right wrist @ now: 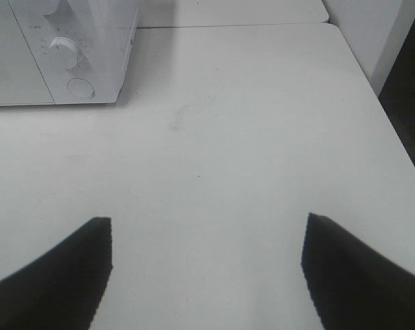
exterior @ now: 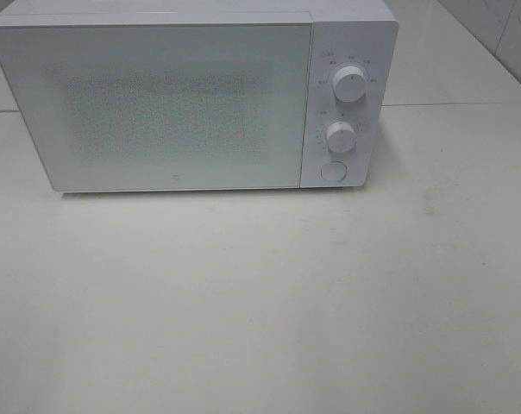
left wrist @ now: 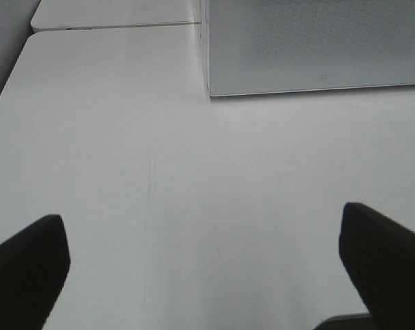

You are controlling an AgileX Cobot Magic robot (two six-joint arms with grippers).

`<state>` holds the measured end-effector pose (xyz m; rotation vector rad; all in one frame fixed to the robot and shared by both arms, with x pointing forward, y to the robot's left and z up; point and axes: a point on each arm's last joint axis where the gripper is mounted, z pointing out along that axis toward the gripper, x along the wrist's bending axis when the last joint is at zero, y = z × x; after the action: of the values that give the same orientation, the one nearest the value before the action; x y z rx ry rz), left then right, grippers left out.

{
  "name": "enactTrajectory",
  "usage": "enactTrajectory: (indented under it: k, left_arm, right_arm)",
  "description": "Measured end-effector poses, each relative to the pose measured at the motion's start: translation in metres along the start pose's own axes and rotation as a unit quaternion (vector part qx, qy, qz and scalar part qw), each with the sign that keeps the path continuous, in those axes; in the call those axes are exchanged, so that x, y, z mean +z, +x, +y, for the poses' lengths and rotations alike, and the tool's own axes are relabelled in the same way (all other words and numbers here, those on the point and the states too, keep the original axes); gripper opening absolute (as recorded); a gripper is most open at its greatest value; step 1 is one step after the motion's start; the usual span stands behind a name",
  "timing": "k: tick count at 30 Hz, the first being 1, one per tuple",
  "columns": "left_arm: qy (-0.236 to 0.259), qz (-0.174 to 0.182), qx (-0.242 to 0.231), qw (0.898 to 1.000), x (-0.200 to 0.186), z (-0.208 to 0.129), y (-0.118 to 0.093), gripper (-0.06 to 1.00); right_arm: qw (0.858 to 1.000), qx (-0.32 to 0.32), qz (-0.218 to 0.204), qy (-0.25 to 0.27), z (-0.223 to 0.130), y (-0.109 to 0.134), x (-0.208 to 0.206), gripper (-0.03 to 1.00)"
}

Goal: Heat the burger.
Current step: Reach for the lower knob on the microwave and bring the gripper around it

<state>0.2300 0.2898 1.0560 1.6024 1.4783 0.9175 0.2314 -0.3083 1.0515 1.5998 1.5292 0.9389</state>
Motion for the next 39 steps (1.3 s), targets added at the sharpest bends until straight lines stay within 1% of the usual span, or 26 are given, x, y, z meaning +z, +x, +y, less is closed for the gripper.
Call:
enactTrajectory:
  k: [39]
  left_arm:
    - [0.000, 0.000, 0.000, 1.000, -0.0001, -0.0001, 0.0000, 0.99]
  right_arm:
    - [1.000, 0.000, 0.000, 0.000, 0.0000, 0.0000, 0.0000, 0.75]
